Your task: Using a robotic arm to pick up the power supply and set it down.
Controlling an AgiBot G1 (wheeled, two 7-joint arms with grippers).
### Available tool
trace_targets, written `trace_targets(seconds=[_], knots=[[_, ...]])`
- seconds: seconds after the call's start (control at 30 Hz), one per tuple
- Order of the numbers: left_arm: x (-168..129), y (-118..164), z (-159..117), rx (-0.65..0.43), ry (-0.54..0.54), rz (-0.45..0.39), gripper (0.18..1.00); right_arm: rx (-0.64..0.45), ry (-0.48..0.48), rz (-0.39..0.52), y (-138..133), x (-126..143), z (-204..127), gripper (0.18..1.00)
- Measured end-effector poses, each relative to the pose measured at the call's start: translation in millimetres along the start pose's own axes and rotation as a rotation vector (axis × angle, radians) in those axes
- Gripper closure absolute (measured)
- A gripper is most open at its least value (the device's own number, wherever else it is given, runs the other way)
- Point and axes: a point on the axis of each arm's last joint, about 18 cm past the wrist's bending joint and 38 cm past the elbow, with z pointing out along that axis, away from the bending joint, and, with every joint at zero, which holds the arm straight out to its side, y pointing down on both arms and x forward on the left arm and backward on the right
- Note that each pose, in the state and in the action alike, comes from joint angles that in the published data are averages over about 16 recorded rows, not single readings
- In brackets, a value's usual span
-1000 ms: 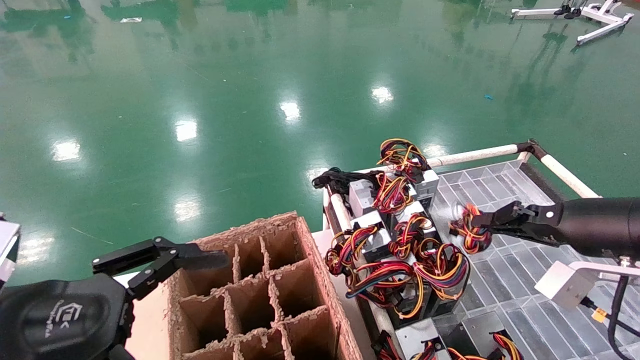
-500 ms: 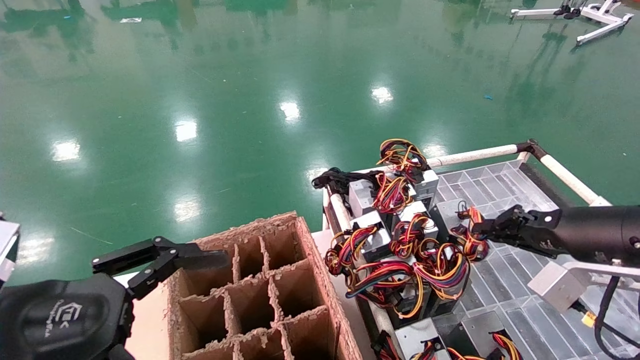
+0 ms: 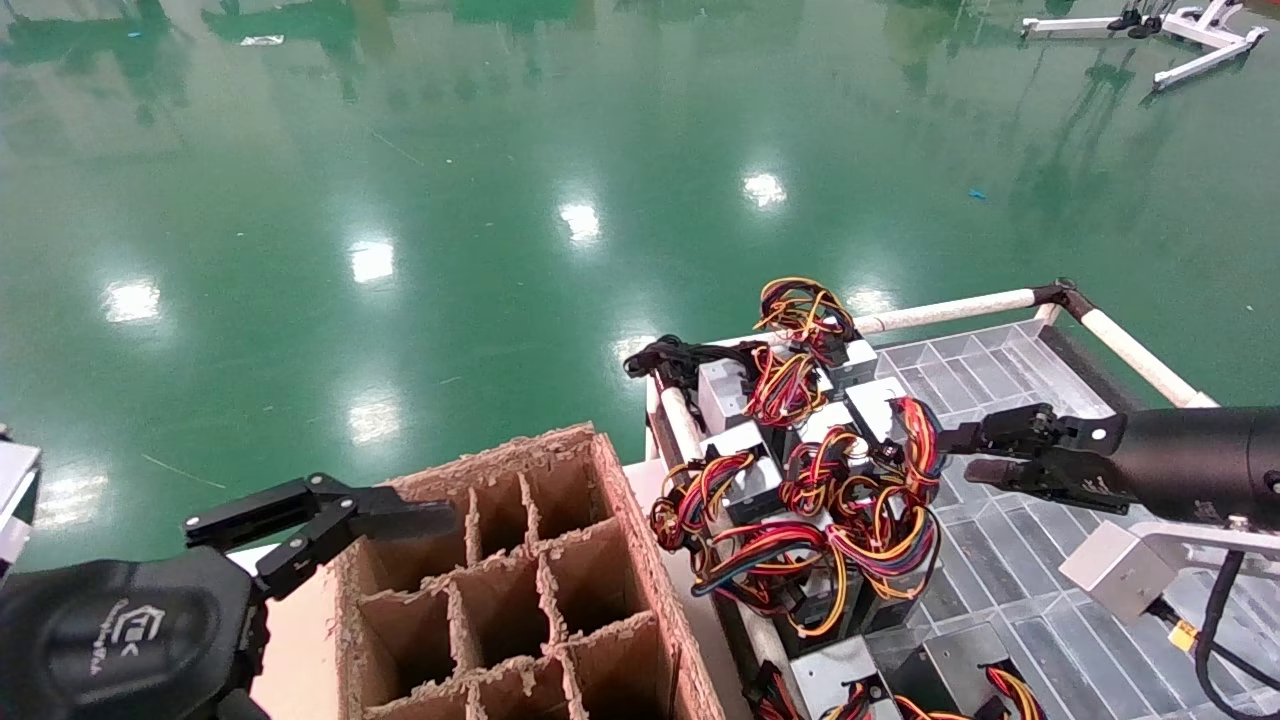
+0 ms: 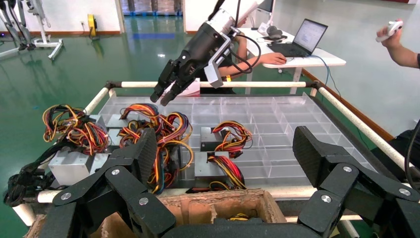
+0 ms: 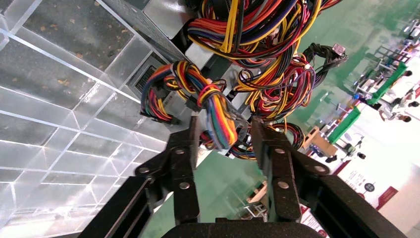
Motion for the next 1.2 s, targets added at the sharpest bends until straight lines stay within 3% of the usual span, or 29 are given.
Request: trace_targets(seconds=[0.27,0.47,0.77,1.07,1.2], knots=[[0.0,0.0,0.0,0.0,0.0,0.0,0.184,0.004,0.008,0.01,-1.3,2.0,0.2,0.645],[0.0,0.0,0.0,0.0,0.0,0.0,0.184,0.035,0.044,0.09,-10.0,8.7,3.5,0.496],[0.0,0.0,0.0,0.0,0.0,0.0,0.184,0.144,0.138,0.332,-35.3,27.8,9.8,0.308],[0.0,0.0,0.0,0.0,0.0,0.0,0.184,0.289,0.22,0.605,-62.6,48.3,9.6,0.217],[0.0,0.0,0.0,0.0,0.0,0.0,0.184,0.324,0.234,0.664,-68.2,52.5,8.5,0.199]])
